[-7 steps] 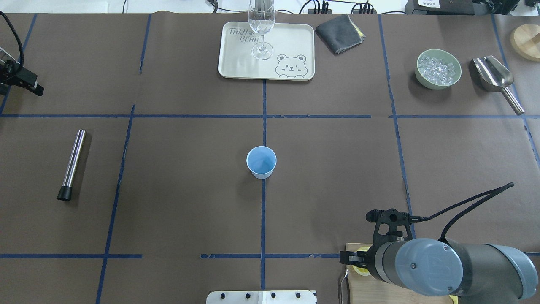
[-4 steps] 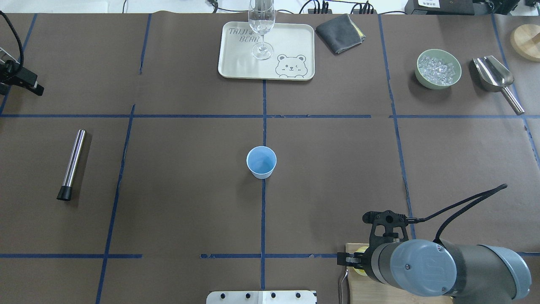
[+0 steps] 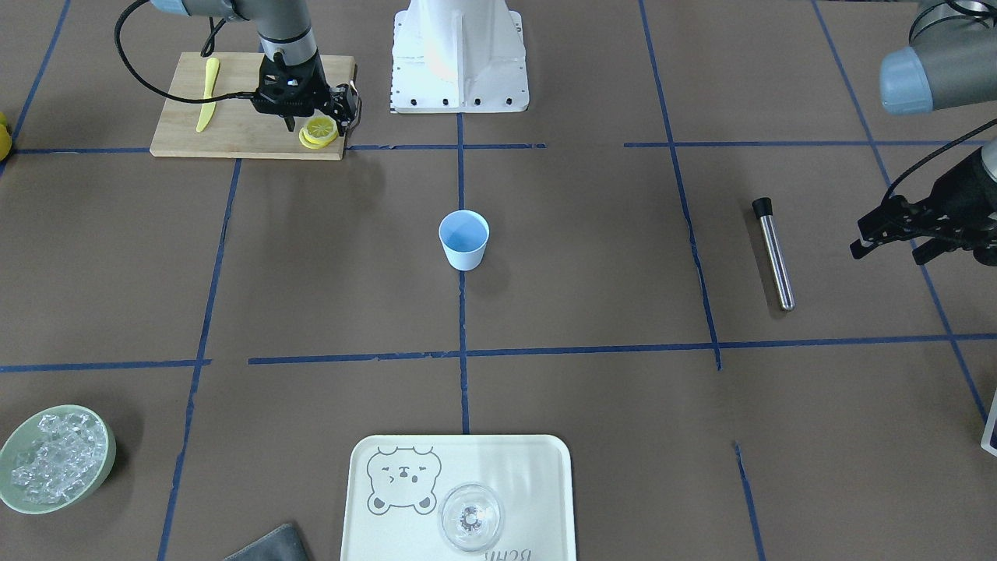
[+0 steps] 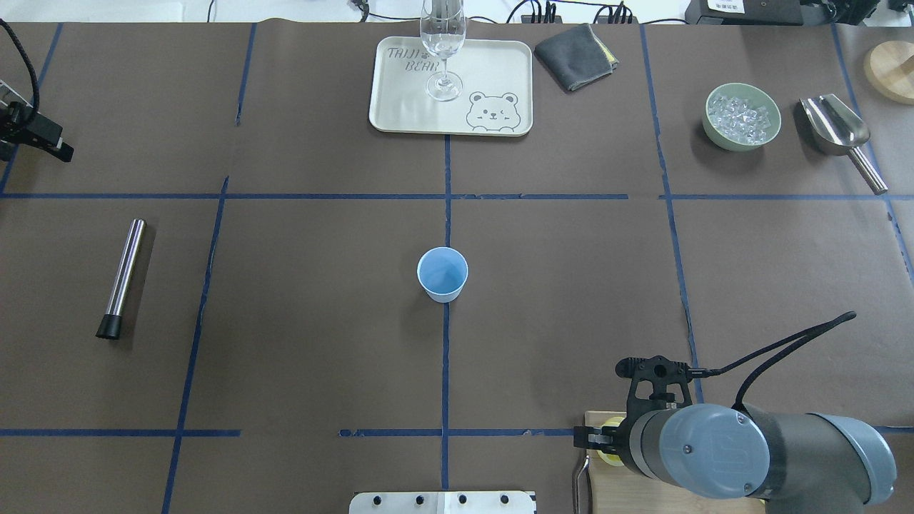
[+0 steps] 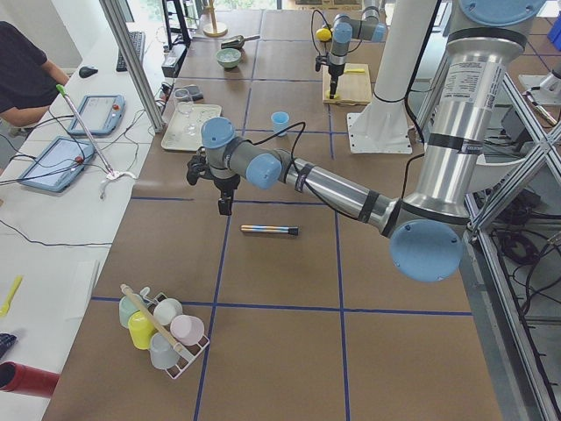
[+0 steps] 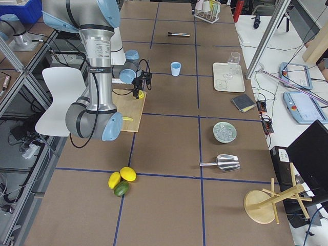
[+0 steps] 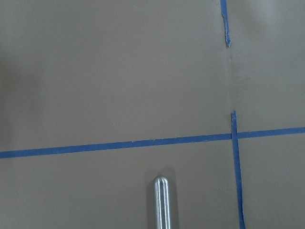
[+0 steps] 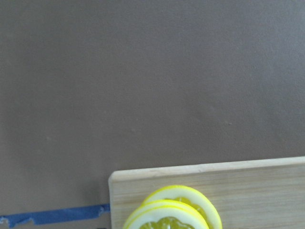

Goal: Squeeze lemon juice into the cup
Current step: 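Grasp a yellow lemon slice with the right gripper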

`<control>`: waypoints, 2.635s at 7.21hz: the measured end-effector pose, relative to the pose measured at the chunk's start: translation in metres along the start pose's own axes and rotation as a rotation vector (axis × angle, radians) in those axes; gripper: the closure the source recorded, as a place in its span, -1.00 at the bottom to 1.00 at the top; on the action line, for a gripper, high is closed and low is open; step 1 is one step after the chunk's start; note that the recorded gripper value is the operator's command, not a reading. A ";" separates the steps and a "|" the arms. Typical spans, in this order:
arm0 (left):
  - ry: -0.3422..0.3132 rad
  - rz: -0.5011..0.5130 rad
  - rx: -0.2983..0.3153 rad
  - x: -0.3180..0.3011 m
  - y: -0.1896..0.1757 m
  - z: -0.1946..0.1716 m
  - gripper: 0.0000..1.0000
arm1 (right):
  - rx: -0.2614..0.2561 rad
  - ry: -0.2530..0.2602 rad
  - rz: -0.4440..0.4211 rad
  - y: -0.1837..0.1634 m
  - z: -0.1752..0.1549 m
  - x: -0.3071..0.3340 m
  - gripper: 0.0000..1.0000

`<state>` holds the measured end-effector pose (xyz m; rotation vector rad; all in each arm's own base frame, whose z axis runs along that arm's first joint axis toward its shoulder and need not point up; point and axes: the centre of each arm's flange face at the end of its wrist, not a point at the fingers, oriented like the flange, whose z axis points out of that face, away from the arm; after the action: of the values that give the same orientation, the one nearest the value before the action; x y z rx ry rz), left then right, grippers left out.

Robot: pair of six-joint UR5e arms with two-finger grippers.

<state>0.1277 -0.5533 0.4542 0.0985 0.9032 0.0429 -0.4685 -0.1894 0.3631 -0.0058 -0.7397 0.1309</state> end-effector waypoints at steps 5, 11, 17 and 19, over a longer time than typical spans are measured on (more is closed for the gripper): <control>0.000 0.000 0.001 0.000 0.000 -0.001 -1.00 | -0.001 0.003 -0.001 0.001 0.003 -0.001 -0.18; 0.002 0.004 0.003 0.002 0.000 -0.002 -1.00 | -0.002 -0.013 0.001 -0.001 -0.007 -0.001 0.10; 0.003 0.005 0.005 0.004 0.000 -0.004 -1.00 | 0.012 -0.042 0.012 -0.008 -0.028 -0.001 0.02; 0.003 0.005 0.006 0.004 0.000 -0.004 -1.00 | 0.010 -0.051 0.023 -0.014 -0.032 -0.003 0.02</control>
<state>0.1272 -0.5527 0.4481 0.1068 0.9063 0.0453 -0.4472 -0.2024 0.3378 -0.0010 -0.7904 0.1573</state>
